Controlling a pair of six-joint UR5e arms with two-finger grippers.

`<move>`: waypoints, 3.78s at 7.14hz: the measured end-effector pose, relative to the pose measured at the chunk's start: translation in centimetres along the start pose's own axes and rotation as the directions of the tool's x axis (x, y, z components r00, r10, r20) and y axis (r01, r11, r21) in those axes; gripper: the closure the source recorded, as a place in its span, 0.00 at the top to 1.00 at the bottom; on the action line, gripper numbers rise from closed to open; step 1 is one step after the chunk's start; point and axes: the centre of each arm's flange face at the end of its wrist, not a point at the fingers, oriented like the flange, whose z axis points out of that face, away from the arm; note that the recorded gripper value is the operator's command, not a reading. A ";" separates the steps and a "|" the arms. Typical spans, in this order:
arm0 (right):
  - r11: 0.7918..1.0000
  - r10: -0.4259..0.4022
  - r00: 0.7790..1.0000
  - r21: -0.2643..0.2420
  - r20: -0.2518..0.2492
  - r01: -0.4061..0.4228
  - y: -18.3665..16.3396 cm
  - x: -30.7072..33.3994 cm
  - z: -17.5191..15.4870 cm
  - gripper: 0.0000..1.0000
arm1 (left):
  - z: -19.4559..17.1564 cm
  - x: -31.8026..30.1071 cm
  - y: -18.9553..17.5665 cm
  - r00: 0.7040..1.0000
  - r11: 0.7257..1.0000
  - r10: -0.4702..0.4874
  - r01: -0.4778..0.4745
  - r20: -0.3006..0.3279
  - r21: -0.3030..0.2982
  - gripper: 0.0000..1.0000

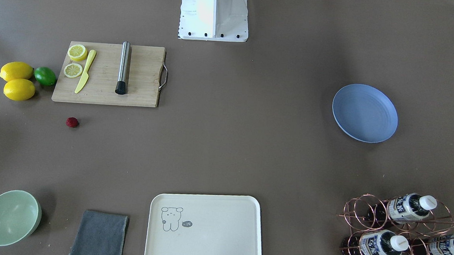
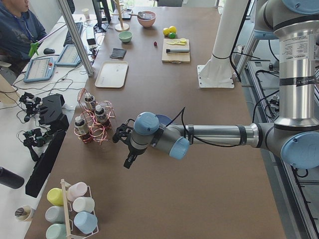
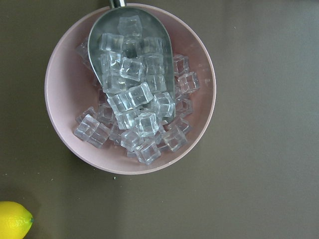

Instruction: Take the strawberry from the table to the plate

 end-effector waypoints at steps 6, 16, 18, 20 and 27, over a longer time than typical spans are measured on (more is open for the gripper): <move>1.000 0.017 0.999 0.004 0.027 -0.017 -0.3 -0.8 0.0 1.00 | 6.6 7.4 -2.2 0.988 0.995 -0.093 0.087 -0.122 -0.053 0.98; 1.000 -0.001 1.000 0.007 0.027 0.001 -0.6 -1.4 0.2 1.00 | 18.8 16.3 3.6 0.957 0.988 -0.152 0.141 -0.248 -0.059 0.17; 1.000 -0.003 1.000 0.007 0.027 0.003 -0.7 -1.4 0.2 1.00 | 18.9 16.7 3.8 0.955 0.989 -0.144 0.134 -0.257 -0.057 0.00; 1.000 -0.003 1.000 0.006 0.027 0.003 -0.7 -1.4 0.3 1.00 | 18.0 17.9 2.6 0.948 0.990 -0.140 0.132 -0.285 -0.047 0.00; 1.000 0.004 1.000 0.002 0.029 -0.004 -0.4 -1.3 0.5 1.00 | 18.2 43.4 -17.9 0.801 0.915 -0.398 0.379 -0.448 -0.135 0.00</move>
